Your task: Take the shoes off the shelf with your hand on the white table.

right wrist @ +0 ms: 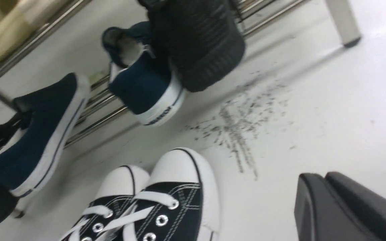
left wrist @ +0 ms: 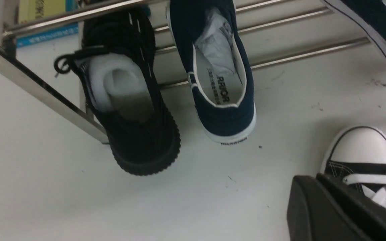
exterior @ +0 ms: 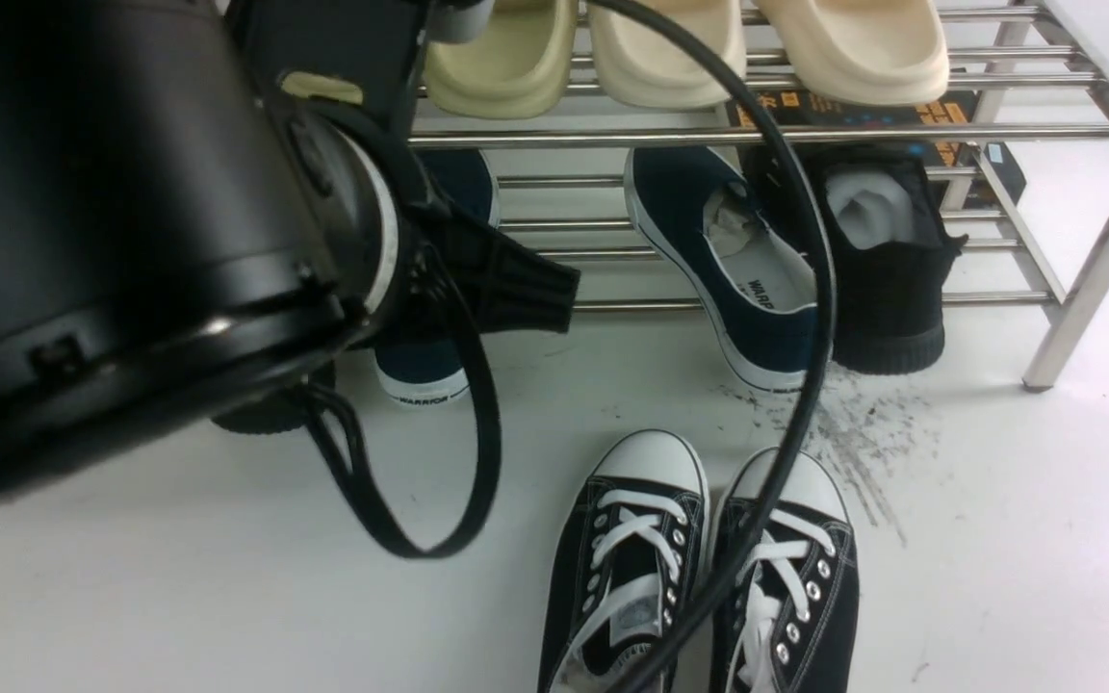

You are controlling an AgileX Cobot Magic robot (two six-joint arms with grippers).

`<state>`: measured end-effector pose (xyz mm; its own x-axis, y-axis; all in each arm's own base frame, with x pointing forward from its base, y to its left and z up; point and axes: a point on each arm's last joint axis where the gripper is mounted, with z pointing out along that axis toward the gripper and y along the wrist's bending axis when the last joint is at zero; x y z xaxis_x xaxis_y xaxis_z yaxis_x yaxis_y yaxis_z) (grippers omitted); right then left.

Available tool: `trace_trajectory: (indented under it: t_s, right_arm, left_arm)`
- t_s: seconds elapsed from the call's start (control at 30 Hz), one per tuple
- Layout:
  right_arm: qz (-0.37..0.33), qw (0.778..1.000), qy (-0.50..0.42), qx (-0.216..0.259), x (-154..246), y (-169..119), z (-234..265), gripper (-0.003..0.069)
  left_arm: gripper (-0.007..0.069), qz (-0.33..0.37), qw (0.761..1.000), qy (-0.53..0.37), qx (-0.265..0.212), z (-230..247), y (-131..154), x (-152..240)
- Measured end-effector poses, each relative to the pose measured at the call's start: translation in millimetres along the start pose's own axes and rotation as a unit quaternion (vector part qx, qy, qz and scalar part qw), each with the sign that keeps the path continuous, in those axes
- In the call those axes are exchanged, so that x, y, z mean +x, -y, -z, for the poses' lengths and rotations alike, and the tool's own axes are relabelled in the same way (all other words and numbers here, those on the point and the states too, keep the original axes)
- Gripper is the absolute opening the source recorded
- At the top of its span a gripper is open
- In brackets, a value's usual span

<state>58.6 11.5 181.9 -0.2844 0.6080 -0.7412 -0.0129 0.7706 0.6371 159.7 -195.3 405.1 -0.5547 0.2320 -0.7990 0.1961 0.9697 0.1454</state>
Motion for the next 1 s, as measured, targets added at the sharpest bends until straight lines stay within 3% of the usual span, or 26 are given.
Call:
trace_trajectory:
  t_s: [0.5, 0.9, 1.0]
  right_arm:
    - [-0.014, 0.998, 0.022, 0.051, 1.3, 8.3, 4.9, 0.0078]
    - [-0.012, 0.998, 0.020, 0.052, 1.5, 8.5, 4.9, 0.0094]
    - [0.045, 0.997, 0.021, 0.059, 0.8, 9.5, 5.1, 0.0098]
  left_arm:
    - [0.0034, -0.010, 1.000, 0.019, -0.013, 0.2, -2.4, -3.7]
    - [0.0034, -0.042, 0.998, -0.030, 0.042, 10.3, -4.1, 5.2]
    - [0.0034, -0.044, 0.996, -0.048, 0.060, 11.8, -2.1, 8.7]
